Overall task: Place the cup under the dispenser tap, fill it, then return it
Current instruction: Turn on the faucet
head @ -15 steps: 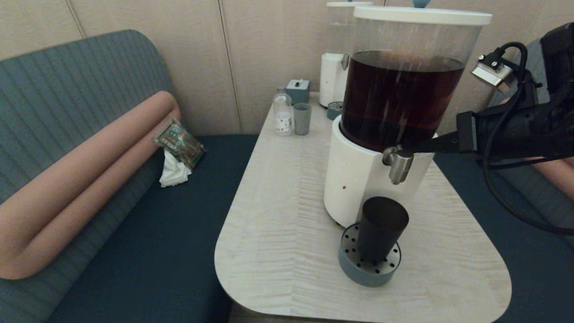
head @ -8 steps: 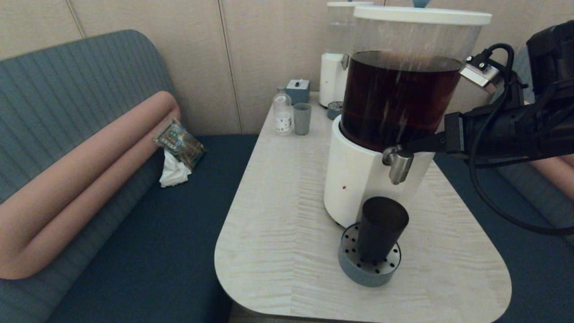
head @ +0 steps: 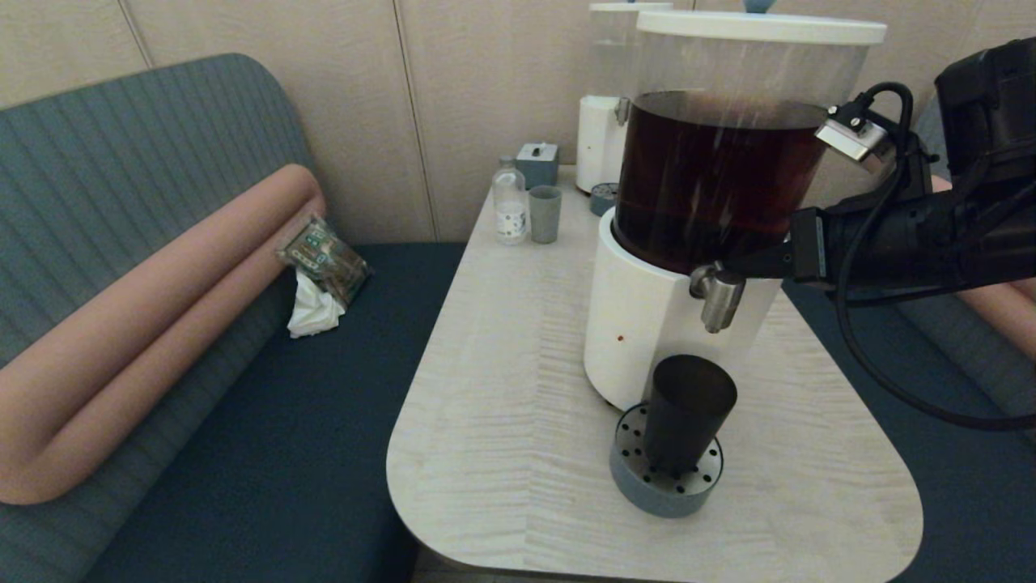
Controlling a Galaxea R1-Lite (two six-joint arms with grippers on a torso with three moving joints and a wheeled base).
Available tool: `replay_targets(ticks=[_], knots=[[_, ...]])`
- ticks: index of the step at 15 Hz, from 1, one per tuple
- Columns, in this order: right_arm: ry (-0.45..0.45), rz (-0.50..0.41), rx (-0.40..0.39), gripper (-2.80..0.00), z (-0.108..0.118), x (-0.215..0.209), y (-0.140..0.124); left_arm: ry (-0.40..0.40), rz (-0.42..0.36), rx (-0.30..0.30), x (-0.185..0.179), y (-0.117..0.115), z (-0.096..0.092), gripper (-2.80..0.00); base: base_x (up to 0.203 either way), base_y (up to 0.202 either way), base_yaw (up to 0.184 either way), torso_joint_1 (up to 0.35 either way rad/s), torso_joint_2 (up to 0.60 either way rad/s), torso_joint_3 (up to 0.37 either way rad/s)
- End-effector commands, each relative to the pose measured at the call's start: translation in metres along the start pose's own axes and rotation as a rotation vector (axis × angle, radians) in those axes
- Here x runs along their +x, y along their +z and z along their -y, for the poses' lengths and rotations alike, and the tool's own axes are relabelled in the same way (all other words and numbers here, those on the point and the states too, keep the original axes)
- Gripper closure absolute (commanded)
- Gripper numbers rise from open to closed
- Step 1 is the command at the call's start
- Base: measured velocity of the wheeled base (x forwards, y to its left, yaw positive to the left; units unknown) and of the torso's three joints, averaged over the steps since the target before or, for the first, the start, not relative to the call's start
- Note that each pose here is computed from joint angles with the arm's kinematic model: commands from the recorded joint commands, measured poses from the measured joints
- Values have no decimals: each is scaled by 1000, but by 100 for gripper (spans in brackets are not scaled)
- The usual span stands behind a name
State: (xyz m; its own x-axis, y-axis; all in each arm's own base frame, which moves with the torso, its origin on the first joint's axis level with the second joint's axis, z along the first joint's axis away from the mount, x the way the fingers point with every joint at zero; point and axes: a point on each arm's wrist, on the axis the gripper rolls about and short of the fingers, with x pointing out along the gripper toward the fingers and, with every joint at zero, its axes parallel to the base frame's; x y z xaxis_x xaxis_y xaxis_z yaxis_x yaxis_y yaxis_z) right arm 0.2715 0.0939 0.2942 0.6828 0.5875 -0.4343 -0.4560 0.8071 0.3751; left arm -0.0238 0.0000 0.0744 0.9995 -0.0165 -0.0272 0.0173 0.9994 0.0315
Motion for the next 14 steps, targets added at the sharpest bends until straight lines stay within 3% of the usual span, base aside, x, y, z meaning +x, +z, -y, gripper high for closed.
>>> replay_targets(ticks=[1,14], knots=[[20,-3,-9,0,-5,0,-1,0,-2,0,0,0,0,0,0,0,0,0,0,0],[78,-43,-58,0,-29,6,-11,0,-2,0,0,0,0,0,0,0,0,0,0,0]])
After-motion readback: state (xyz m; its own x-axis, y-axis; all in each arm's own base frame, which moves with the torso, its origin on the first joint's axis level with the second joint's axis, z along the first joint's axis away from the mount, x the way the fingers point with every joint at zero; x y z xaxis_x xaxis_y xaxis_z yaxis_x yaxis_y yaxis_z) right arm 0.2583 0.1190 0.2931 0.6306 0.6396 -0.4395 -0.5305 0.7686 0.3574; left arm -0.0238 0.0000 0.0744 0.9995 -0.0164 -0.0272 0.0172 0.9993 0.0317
